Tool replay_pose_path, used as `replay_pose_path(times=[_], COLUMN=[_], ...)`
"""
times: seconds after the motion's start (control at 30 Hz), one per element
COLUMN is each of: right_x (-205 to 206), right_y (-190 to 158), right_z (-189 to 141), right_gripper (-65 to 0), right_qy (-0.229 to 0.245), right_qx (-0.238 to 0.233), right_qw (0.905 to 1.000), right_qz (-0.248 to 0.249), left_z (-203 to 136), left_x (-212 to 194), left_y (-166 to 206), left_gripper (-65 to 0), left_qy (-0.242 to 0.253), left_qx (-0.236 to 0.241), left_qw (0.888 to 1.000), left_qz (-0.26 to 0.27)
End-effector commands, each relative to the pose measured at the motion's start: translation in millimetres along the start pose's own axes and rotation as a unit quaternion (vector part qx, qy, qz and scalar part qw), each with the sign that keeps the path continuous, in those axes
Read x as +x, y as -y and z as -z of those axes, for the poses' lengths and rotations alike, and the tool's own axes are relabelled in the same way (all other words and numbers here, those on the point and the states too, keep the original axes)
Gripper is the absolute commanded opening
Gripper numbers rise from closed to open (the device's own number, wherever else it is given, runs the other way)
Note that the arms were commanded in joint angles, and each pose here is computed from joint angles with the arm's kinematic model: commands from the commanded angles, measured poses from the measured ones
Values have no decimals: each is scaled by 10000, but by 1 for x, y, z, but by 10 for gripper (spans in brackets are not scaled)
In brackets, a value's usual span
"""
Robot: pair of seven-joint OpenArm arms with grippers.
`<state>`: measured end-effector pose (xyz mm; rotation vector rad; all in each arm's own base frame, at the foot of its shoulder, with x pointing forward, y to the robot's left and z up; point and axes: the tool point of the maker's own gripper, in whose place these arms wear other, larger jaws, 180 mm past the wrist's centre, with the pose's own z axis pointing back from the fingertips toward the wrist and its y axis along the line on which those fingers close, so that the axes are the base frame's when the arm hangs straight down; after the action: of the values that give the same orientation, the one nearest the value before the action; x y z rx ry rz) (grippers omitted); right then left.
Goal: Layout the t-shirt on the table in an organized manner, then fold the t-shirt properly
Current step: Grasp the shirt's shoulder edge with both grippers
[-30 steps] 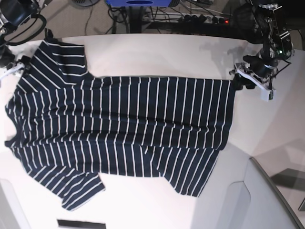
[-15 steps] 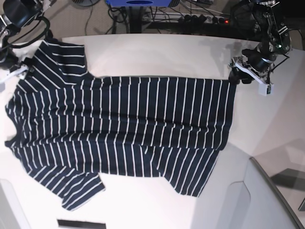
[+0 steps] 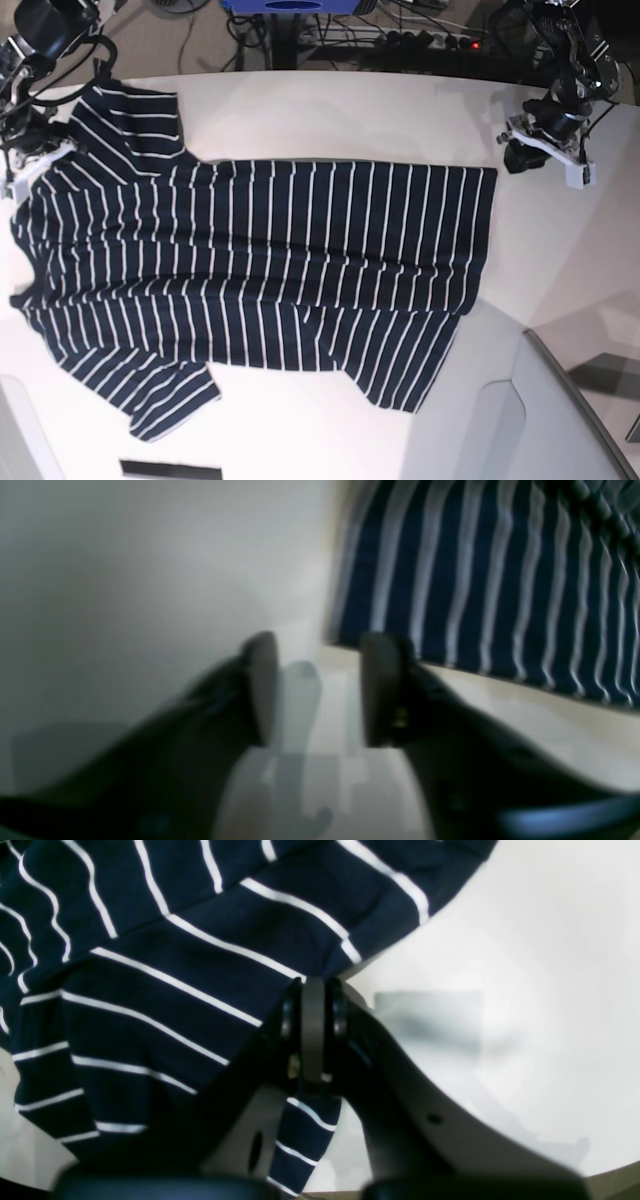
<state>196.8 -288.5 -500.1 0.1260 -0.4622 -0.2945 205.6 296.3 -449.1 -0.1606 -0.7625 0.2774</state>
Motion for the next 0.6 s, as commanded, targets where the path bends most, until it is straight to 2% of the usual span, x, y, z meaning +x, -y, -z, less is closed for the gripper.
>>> replay_pose_path(times=[0.0, 0.07, 0.1, 0.23, 0.37, 0.4, 0.47, 0.57], right_x=[-11, -11, -11, -10, -9, -9, -9, -10], right_y=[0, 0, 0, 0, 0, 1, 1, 2], right_z=[0, 0, 0, 0, 0, 0, 0, -1], right_gripper=[-647, -647, -647, -648, -648, -648, -648, -648], right_qy=[-255, -255, -255, -245, -243, -241, -248, -253], right_qx=[-21, -21, -21, -26, -32, -39, -40, -49], right_qw=[9996, 9996, 9996, 9997, 9997, 9997, 9996, 9996], right_qz=[-72, -72, -72, -85, -89, -93, -103, -106], left_z=[-3, -3, -6, -9, -14, -14, -11, 2], left_x=[12, 5, -3, -24, -39, -41, -42, -35], left_y=[0, 7, 9, 22, 21, 22, 22, 26], left_gripper=[-507, -543, -530, -397, -194, -161, -118, -118], left_qy=[216, 179, 116, -49, -174, -179, -192, -133], left_qx=[-37, -179, -248, -487, -461, -470, -480, -553], left_qw=[9998, 9997, 9996, 9988, 9988, 9987, 9986, 9981], left_qz=[2, 20, 53, 58, 2, -30, -97, -236])
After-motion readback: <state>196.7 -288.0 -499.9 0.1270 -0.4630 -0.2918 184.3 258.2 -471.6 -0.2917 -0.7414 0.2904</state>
